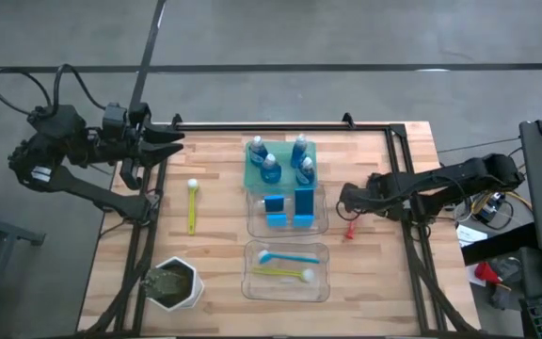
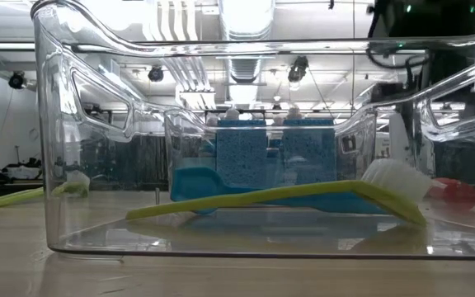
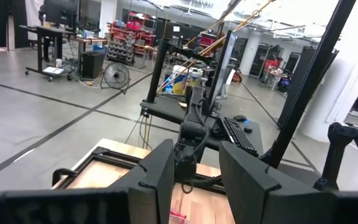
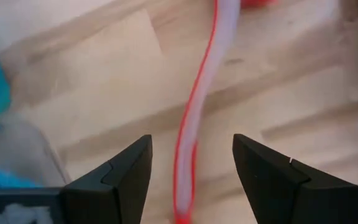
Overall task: Pick & Place Kitchen Sink Supplies
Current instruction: Put the orange dish brush into the bottom transparent bin
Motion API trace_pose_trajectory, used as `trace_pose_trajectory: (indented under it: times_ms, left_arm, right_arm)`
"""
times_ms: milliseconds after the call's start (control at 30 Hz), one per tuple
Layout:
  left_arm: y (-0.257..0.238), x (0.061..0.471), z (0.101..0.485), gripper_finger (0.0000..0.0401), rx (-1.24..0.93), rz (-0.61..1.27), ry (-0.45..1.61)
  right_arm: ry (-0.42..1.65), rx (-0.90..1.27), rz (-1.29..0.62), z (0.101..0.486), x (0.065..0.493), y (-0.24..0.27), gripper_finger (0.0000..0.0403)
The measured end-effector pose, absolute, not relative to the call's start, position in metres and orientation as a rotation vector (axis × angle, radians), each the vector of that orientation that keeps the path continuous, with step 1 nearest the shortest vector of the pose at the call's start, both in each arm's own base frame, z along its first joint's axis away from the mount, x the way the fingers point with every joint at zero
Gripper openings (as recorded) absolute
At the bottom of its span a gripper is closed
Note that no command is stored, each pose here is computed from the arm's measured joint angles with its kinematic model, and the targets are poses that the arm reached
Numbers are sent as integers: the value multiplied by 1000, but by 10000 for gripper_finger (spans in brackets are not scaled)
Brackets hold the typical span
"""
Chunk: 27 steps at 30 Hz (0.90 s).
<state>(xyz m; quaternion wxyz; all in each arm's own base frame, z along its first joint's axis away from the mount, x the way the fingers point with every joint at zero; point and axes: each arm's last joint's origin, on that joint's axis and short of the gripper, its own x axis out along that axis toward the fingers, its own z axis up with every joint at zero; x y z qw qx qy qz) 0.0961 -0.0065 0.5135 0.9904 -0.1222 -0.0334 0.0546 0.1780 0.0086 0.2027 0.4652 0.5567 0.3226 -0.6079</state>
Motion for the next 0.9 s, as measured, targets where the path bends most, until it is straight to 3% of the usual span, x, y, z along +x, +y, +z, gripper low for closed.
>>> trace_pose_trajectory:
  times_ms: [267,900]
  left_arm:
    - [-6,100,513,122,-244,137,-60]
    - [-6,103,512,122,-246,168,-57]
  right_arm:
    - [733,1389,-1549,172,170,-16,219]
    - [778,1396,-1580,150,153,-56,181]
